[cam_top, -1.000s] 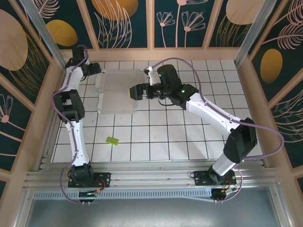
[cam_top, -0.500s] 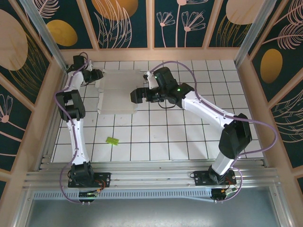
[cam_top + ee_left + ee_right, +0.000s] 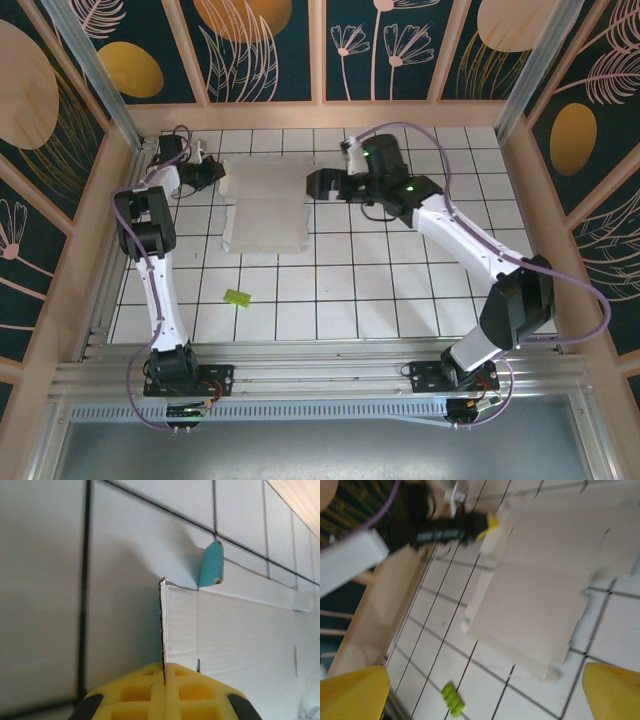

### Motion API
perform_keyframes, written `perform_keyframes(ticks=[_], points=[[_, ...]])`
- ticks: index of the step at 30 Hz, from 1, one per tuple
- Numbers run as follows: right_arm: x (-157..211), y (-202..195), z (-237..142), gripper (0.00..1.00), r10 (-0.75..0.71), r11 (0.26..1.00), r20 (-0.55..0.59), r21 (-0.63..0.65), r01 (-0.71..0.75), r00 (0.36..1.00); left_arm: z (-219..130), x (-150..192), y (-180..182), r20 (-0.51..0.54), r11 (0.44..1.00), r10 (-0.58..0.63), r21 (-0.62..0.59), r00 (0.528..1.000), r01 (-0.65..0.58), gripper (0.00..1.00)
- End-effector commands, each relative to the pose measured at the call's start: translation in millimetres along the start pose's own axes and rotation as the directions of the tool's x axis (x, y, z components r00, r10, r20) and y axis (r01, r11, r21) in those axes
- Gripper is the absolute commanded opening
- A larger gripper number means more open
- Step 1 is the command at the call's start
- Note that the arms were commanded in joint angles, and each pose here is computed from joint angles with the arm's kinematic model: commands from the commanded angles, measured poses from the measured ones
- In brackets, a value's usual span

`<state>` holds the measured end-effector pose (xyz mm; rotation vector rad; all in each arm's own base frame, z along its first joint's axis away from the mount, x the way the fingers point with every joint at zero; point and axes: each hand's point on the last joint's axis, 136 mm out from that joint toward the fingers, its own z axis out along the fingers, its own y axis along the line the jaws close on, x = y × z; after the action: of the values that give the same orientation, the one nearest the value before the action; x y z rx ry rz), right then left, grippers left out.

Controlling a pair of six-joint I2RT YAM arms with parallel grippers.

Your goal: Fold the paper box

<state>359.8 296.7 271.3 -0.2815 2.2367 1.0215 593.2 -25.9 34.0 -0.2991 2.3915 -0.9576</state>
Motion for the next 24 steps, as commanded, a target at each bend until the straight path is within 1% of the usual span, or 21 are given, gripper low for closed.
perform_keyframes(ticks=[1, 4, 5, 8, 10, 13, 15, 17, 20, 23, 24], points=[[-46.8, -28.0, -34.8, 0.99, -0.023, 0.999, 0.178, 0.043, 0.015, 0.984, -25.1, -17.7, -93.1, 0.137, 0.972, 0.096, 0.202, 0.986, -0.122, 0.00], [-73.7, -57.3, -51.6, 0.99, -0.090, 0.991, 0.246, 0.114, 0.063, 0.965, -26.9, 7.6, -131.0, 0.143, 0.952, 0.153, 0.245, 0.978, -0.185, 0.00], [-80.3, -64.9, -54.4, 0.99, -0.126, 0.985, 0.252, 0.143, 0.092, 0.960, -28.2, 14.9, -143.1, 0.149, 0.943, 0.171, 0.261, 0.974, -0.206, 0.00], [-94.8, -76.0, -54.8, 0.99, -0.288, 0.952, 0.223, 0.176, 0.252, 0.931, -38.5, 31.9, -184.2, 0.202, 0.897, 0.235, 0.332, 0.951, -0.292, 0.00], [-100.5, -80.9, -49.0, 0.99, -0.403, 0.910, 0.188, 0.189, 0.370, 0.896, -46.8, 42.6, -208.7, 0.239, 0.857, 0.273, 0.380, 0.932, -0.349, 0.00], [-97.7, -81.9, -31.9, 0.99, -0.579, 0.814, 0.123, 0.150, 0.562, 0.806, -59.1, 55.9, -241.3, 0.310, 0.785, 0.336, 0.431, 0.889, -0.446, 0.00], [-100.8, -81.5, -22.9, 0.99, -0.672, 0.740, 0.116, 0.136, 0.659, 0.731, -63.9, 66.3, -258.1, 0.341, 0.734, 0.373, 0.461, 0.863, -0.499, 0.00], [-106.8, -82.8, -16.9, 0.99, -0.717, 0.697, 0.131, 0.129, 0.706, 0.684, -65.7, 74.9, -268.6, 0.358, 0.694, 0.400, 0.483, 0.844, -0.534, 0.00], [-100.0, -80.4, -6.9, 0.99, -0.780, 0.618, 0.137, 0.016, 0.786, 0.611, -66.8, 90.8, -281.4, 0.371, 0.625, 0.453, 0.517, 0.811, -0.585, 0.00], [-83.8, -87.8, 3.7, 0.94, -0.811, 0.562, 0.114, -0.118, 0.819, 0.573, -67.6, 104.1, -291.9, 0.376, 0.564, 0.506, 0.537, 0.776, -0.628, 0.00], [-81.0, -94.0, 8.0, 0.89, -0.810, 0.566, 0.088, -0.145, 0.812, 0.580, -67.7, 106.0, -294.3, 0.378, 0.552, 0.520, 0.536, 0.766, -0.639, 0.00]])
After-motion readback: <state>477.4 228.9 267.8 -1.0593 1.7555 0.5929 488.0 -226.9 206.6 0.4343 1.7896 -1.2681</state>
